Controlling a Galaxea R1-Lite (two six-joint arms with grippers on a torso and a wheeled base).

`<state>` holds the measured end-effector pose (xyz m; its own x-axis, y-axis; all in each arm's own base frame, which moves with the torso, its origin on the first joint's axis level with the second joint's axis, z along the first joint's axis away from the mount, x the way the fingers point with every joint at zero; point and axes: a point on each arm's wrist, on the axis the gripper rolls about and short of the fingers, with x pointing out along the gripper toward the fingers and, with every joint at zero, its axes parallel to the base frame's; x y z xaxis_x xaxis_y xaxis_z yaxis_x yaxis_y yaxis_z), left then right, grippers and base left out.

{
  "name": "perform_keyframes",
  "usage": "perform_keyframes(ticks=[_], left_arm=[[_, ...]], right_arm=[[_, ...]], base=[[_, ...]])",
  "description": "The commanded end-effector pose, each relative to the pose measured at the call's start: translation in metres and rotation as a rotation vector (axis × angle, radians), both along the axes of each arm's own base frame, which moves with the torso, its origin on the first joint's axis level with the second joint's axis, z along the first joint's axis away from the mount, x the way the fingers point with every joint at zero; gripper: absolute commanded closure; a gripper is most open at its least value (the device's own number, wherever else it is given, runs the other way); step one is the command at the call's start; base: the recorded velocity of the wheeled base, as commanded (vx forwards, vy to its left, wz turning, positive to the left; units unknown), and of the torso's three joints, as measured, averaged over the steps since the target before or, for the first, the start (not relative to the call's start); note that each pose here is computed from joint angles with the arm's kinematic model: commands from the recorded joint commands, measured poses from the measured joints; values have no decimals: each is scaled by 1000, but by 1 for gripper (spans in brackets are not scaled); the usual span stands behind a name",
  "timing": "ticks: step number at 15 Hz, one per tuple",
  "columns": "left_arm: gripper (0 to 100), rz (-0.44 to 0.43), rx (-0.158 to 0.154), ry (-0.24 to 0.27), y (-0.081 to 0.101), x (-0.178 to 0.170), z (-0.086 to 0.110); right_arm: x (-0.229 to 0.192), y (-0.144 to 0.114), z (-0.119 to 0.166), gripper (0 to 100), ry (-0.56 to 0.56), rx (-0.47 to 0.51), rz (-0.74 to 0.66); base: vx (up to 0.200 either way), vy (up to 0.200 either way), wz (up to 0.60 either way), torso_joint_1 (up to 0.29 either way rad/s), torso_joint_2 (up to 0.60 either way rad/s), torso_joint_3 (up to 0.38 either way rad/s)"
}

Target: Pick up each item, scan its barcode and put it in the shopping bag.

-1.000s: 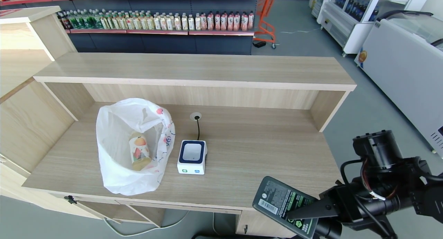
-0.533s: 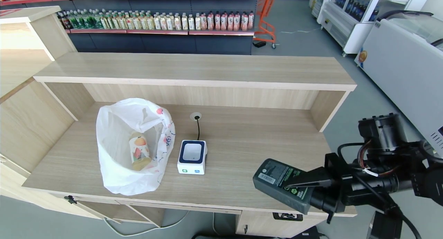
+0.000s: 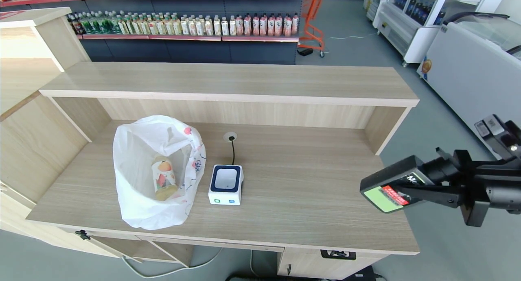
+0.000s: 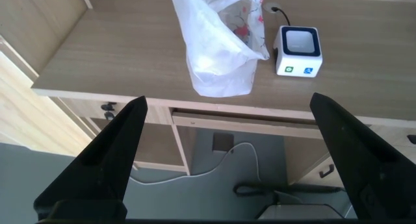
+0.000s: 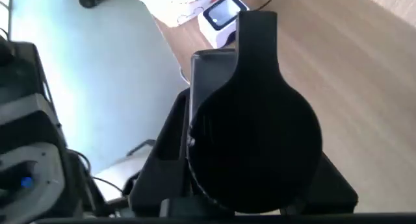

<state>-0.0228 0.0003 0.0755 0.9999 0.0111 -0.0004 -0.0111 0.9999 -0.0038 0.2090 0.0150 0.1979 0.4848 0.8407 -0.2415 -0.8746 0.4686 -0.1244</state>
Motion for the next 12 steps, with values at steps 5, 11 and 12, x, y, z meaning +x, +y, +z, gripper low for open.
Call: perform_keyframes(ticks=[5, 11, 12], left_arm=[[0, 0, 1, 0, 0, 0, 0], [0, 0, 1, 0, 0, 0, 0], [0, 1, 1, 0, 0, 0, 0]], right_arm=[[-35, -22, -14, 100, 562, 372, -404], [-44, -21, -13, 100, 624, 430, -428], [-47, -20, -13, 100, 623, 433, -428]], base=[[0, 0, 0, 0, 0, 0], [0, 0, 0, 0, 0, 0], [0, 0, 0, 0, 0, 0]])
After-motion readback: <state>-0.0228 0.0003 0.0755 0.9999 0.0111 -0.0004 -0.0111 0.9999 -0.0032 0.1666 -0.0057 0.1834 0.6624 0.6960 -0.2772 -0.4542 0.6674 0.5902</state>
